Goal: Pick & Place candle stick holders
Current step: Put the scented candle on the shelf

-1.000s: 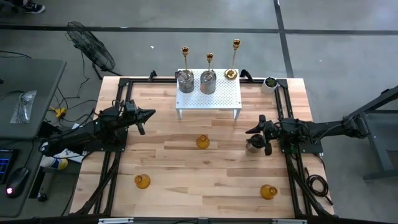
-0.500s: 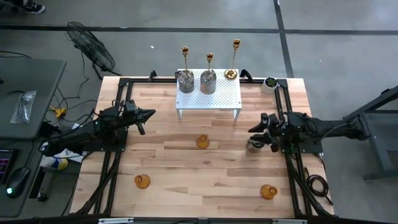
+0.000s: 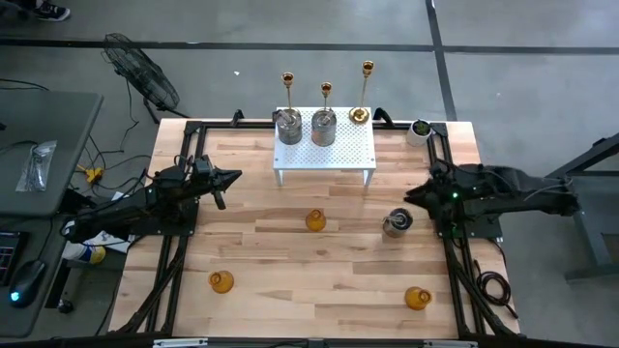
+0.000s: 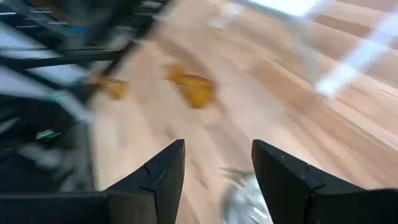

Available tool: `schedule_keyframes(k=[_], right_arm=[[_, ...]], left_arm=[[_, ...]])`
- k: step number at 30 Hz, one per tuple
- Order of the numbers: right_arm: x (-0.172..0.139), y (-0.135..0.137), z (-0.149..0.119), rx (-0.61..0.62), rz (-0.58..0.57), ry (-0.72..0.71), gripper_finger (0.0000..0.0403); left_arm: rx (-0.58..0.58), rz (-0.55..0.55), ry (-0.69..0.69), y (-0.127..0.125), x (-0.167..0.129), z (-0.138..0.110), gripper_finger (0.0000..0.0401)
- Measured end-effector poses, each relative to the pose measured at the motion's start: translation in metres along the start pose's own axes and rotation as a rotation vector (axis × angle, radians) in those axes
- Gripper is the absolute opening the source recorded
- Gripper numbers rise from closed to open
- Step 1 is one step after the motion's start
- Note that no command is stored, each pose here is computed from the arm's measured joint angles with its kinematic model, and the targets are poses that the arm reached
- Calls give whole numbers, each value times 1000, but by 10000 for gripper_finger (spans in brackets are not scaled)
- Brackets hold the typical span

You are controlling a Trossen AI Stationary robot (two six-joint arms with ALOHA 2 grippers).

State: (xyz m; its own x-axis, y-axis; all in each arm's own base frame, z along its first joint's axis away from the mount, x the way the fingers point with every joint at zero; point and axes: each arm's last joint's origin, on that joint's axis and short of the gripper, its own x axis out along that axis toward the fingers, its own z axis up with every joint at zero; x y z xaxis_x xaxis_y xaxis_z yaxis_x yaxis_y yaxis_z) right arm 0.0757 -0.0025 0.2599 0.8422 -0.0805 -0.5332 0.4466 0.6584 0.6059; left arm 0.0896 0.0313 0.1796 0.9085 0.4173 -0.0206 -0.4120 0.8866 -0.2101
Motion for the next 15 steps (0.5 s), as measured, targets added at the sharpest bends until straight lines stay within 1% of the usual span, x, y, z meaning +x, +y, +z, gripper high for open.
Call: schedule_keyframes(k=[4,7,11,15], right_arm=[[-16,6,8,61,-172,96,185],[-19,13,14,102,-243,151,207],[-15,20,20,105,-282,209,261],[-5,23,20,131,-319,266,333]], left_arm=[[0,0,0,0,0,0,0],[0,0,0,0,0,0,0],[0,0,0,0,0,0,0],[0,0,0,0,0,0,0]])
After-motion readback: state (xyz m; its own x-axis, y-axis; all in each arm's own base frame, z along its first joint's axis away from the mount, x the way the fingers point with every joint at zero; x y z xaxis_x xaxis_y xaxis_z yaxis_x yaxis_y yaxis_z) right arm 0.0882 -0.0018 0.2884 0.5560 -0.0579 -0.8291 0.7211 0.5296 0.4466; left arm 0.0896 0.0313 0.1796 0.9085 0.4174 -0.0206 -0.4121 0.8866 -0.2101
